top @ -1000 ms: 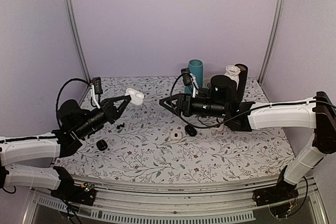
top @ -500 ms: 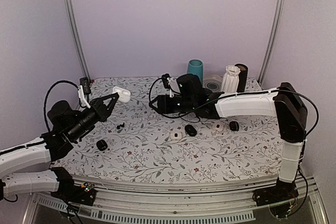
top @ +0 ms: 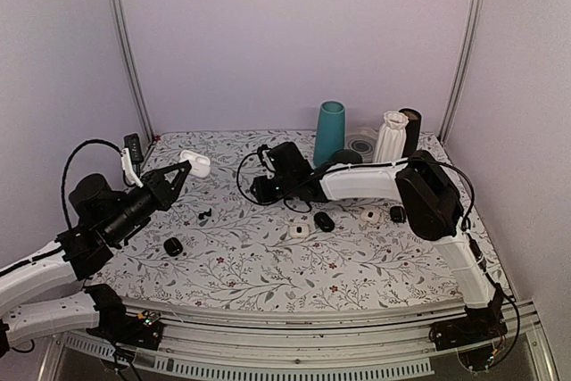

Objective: Insert the wireless bluetooth earbuds into the charging case
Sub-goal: Move the left earbud to the center of the board.

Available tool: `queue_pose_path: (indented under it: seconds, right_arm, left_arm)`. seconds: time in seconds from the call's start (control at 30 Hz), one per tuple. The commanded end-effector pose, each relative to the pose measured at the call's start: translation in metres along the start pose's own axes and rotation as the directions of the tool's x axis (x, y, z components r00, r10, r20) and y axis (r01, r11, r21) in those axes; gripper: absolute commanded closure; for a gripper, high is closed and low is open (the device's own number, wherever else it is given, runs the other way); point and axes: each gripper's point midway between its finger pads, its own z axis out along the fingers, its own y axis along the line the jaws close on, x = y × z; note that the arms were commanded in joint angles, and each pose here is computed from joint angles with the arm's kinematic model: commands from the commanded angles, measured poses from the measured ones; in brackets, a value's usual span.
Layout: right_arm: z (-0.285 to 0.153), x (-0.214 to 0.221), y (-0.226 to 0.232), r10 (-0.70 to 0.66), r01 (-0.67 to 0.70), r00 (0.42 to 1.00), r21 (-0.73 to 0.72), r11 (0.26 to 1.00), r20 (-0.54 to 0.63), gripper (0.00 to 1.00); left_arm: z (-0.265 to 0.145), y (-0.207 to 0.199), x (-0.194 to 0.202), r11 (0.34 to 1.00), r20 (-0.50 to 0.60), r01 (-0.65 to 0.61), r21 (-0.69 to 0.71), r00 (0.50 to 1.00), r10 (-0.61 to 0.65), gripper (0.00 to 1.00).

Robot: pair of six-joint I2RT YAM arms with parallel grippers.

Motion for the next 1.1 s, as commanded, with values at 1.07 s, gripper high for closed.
queue_pose_path:
  seconds: [1.07]
  right_arm:
    - [0.042,0.065,-0.03,-0.167,0.197,0.969,0.157,0.968,-0.182,0.84]
  left_arm:
    - [0.002,-0.004,-0.009,0.999,0.003,-0.04,0.005,0.999,0.04,1.0]
